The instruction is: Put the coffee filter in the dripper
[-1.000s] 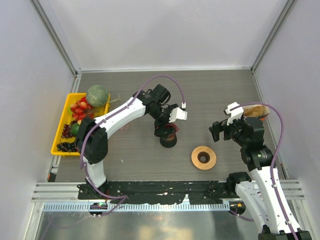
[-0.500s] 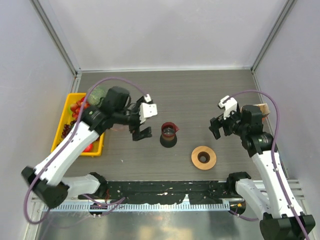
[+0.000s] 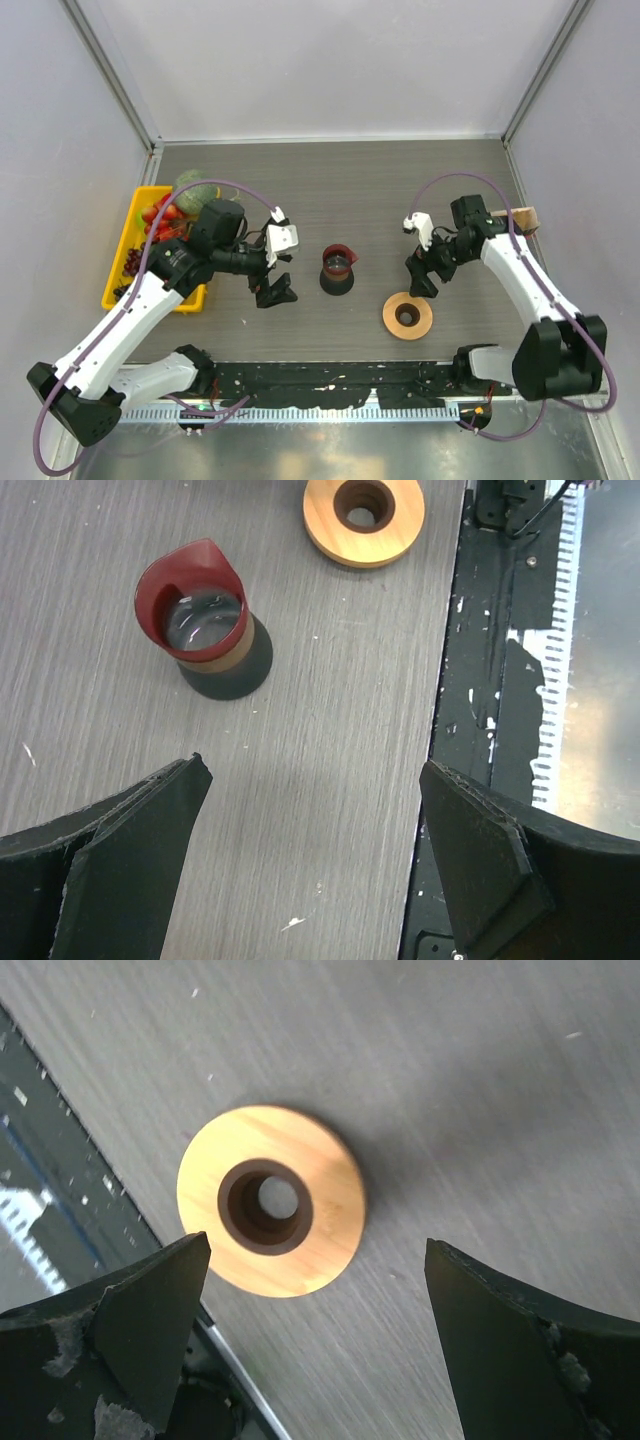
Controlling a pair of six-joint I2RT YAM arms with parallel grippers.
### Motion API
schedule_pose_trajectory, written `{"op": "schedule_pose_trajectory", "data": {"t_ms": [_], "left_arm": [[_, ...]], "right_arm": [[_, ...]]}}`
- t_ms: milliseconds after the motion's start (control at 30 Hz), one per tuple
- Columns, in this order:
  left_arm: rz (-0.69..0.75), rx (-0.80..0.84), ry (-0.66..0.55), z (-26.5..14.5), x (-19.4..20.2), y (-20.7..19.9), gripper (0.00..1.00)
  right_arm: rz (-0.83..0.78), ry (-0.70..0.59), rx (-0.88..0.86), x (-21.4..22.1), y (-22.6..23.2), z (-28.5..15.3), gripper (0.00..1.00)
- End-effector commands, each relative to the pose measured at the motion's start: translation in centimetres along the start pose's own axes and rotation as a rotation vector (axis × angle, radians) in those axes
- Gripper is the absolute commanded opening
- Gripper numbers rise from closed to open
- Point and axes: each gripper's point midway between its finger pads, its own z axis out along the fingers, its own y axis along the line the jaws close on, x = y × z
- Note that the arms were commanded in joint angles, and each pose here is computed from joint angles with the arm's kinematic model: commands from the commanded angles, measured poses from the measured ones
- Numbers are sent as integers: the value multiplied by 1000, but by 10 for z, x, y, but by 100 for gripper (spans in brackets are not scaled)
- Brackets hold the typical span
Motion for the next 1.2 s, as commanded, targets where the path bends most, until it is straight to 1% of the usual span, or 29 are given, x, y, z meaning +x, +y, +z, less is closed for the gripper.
{"op": "schedule_pose_trajectory", "data": {"t_ms": [0,200,300,333,400,467,567,767,1000,1167], "left_arm": [[-2,37,-81,-2,-17,-8,99],[-16,44,-81,1,-16,-7,99],[-24,55,-87,3,-19,-8,99],[-29,63,-84,4,-18,-8,99],[-30,78,-84,5,-19,-10,99],[-32,78,-84,5,-19,-9,99],[-30,81,-78,6,-17,-10,99],[-31,80,-76,6,-15,-10,99],[-35,104,-80,8,-14,-13,99],[-31,97,-81,9,-11,-13,99]], "right_arm": [[-48,67,-170,14,17,3,95],[3,143,-263,36,13,9,97],[66,180,-363,45,15,14,100],[91,180,-383,48,8,16,100],[135,180,-423,49,5,18,96],[168,173,-451,49,0,21,96],[190,163,-437,49,-9,26,96],[220,181,-425,53,-18,35,94],[259,208,-463,62,-18,45,92],[264,228,-504,66,-7,51,88]]}}
